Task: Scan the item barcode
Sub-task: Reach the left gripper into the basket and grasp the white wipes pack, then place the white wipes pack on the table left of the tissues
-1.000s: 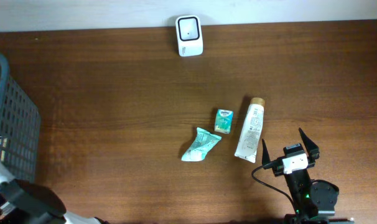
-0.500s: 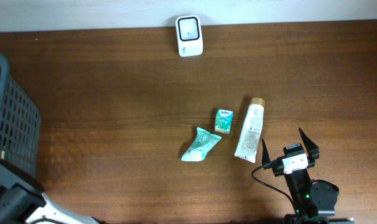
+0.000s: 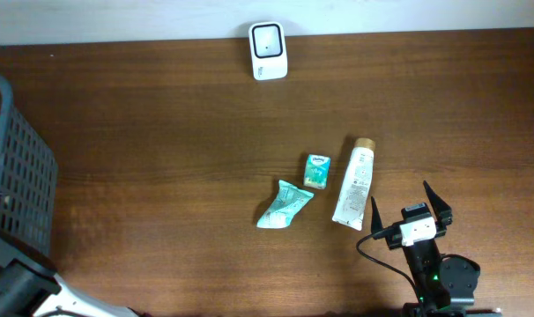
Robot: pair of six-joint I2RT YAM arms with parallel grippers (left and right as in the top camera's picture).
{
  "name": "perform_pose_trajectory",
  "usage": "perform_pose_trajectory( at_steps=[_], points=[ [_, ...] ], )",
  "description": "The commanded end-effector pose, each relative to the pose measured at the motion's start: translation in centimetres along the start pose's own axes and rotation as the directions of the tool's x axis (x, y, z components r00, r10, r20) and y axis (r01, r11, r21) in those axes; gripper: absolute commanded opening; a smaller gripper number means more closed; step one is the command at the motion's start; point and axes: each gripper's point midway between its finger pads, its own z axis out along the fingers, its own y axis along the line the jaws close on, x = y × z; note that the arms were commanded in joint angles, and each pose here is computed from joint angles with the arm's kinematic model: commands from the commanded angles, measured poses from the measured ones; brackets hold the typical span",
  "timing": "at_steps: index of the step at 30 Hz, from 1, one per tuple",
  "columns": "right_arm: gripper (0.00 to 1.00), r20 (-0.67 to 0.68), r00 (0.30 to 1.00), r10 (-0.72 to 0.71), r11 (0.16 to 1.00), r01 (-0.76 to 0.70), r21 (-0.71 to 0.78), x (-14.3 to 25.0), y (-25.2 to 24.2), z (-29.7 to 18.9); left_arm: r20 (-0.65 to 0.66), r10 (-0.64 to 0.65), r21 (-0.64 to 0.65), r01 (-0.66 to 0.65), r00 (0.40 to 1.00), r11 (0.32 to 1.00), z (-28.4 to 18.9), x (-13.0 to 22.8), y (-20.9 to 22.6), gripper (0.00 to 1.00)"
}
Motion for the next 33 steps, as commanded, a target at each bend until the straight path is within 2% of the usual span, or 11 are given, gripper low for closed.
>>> perform_pose_trajectory(
  at_steps=[1, 3, 5, 8, 14, 19, 22, 24, 29, 31, 33],
  points=[
    [0.99, -0.003, 1.0, 0.005, 1.0, -0.005, 0.007, 0.3, -0.1, 0.0, -0.1, -0.024, -0.039, 0.02, 0.995, 0.999, 2.4, 3.1, 1.1, 0.66],
    [0.99, -0.003, 1.0, 0.005, 1.0, -0.005, 0.007, 0.3, -0.1, 0.0, -0.106, -0.057, -0.03, 0.054, 0.993, 0.998, 2.8, 3.6, 1.2, 0.59],
    [0.99, -0.003, 1.0, 0.005, 1.0, -0.005, 0.007, 0.3, -0.1, 0.0, -0.097, -0.055, 0.016, 0.057, 0.994, 0.998, 3.0, 3.6, 0.2, 0.38],
    [0.99, -0.003, 1.0, 0.006, 1.0, -0.006, 0.007, 0.3, -0.1, 0.0, -0.068, -0.058, 0.124, 0.066, 0.996, 0.99, 2.9, 2.9, -1.6, 0.0],
    [0.99, -0.003, 1.0, 0.006, 1.0, -0.006, 0.007, 0.3, -0.1, 0.0, -0.037, -0.054, 0.15, 0.059, 0.998, 0.987, 0.4, 1.3, -2.1, 0.0],
    [0.99, -0.003, 1.0, 0.006, 1.0, -0.006, 0.007, 0.3, -0.1, 0.0, 0.268, -0.124, 0.247, 0.056, 0.955, 0.967, -10.8, -5.8, -1.9, 0.0],
    [0.99, -0.003, 1.0, 0.005, 1.0, -0.005, 0.007, 0.3, -0.1, 0.0, 0.465, -0.197, 0.262, 0.079, 0.863, 0.962, -19.3, -8.5, -0.1, 0.0],
    [0.99, -0.003, 1.0, 0.005, 1.0, -0.005, 0.007, 0.3, -0.1, 0.0, 0.563, -0.223, 0.263, 0.084, 0.796, 0.961, -23.9, -8.8, 1.0, 0.0],
    [0.99, -0.003, 1.0, 0.005, 1.0, -0.005, 0.007, 0.3, -0.1, 0.0, 0.667, -0.377, 0.357, 0.169, 0.642, 0.919, -31.4, -7.7, 3.7, 0.0],
    [0.99, -0.003, 1.0, 0.005, 1.0, -0.005, 0.007, 0.3, -0.1, 0.0, 0.693, -0.413, 0.434, 0.116, 0.591, 0.893, -34.4, -7.0, 3.2, 0.0],
    [0.99, -0.003, 1.0, 0.006, 1.0, -0.006, 0.007, 0.3, -0.1, 0.0, 0.722, -0.434, 0.513, 0.003, 0.539, 0.858, -38.4, -6.0, 1.7, 0.0]
  ],
)
